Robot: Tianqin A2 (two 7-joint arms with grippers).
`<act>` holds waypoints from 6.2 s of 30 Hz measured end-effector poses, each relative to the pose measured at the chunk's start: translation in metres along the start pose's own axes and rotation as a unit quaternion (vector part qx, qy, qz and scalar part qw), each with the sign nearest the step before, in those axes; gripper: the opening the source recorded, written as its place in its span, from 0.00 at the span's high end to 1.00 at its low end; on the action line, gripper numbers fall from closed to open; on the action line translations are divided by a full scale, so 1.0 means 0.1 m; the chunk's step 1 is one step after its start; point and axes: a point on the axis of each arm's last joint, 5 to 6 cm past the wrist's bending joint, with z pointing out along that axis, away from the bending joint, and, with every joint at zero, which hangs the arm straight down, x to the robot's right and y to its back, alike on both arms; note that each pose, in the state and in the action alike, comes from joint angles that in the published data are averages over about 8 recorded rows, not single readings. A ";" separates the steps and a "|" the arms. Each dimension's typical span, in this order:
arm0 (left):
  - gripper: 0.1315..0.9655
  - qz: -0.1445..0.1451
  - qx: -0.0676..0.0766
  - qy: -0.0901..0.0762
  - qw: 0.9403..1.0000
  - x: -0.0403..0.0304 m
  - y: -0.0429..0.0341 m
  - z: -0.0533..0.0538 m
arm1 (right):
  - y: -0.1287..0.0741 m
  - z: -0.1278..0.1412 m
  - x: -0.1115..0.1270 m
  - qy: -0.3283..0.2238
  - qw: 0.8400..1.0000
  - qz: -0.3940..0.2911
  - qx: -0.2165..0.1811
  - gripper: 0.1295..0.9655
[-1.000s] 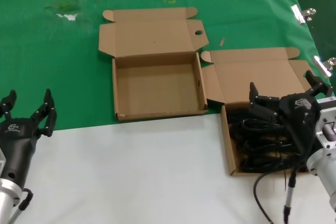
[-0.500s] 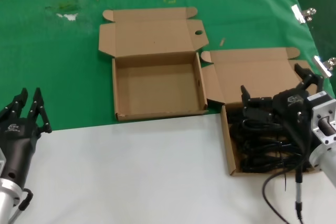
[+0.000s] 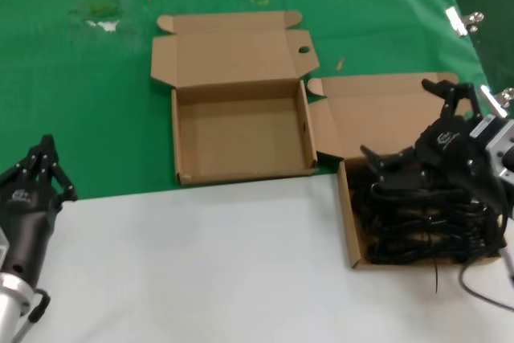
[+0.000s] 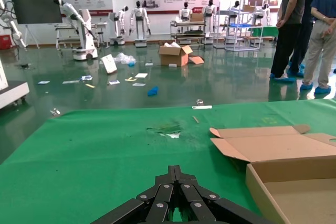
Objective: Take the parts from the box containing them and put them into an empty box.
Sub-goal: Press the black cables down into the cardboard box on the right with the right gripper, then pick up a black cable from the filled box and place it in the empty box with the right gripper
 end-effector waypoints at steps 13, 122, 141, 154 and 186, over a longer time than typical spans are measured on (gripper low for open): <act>0.99 0.000 0.000 0.000 1.000 0.000 0.000 0.00 | -0.07 -0.07 0.62 -0.110 0.978 -0.170 -0.055 0.00; 0.99 0.000 0.000 0.000 1.000 0.000 0.000 0.00 | -0.13 0.03 0.98 -0.182 0.930 -0.306 -0.093 0.95; 0.99 0.000 0.000 0.000 1.000 0.000 0.000 0.00 | -0.49 0.98 0.52 -0.143 0.946 -0.290 -0.008 0.95; 0.99 0.000 0.000 0.000 1.000 0.000 0.000 0.00 | -0.62 1.61 0.08 -0.156 0.940 -0.304 0.025 0.95; 0.99 0.000 0.000 0.000 1.000 0.000 0.000 0.00 | -0.33 2.47 -0.37 -0.158 0.914 -0.373 -0.008 0.95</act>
